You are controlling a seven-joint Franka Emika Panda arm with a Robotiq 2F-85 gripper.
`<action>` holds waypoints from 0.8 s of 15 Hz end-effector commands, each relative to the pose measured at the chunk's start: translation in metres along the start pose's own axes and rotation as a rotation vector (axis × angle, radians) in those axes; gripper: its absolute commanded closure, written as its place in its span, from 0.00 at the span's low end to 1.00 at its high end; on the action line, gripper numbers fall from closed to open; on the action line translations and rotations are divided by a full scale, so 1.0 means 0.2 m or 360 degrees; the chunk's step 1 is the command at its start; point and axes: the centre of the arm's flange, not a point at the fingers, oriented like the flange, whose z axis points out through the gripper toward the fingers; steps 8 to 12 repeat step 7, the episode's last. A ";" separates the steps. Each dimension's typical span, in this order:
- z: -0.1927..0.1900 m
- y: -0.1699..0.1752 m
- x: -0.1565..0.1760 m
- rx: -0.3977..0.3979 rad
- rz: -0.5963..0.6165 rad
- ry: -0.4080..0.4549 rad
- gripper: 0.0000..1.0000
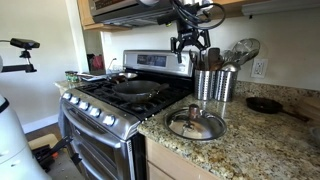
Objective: Take the lid off the wok and place it on the counter
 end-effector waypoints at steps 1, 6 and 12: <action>-0.06 -0.08 -0.12 0.0002 -0.0033 0.0084 0.00; -0.04 -0.05 -0.04 0.0001 -0.0021 0.0035 0.00; -0.04 -0.05 -0.04 0.0002 -0.0020 0.0032 0.00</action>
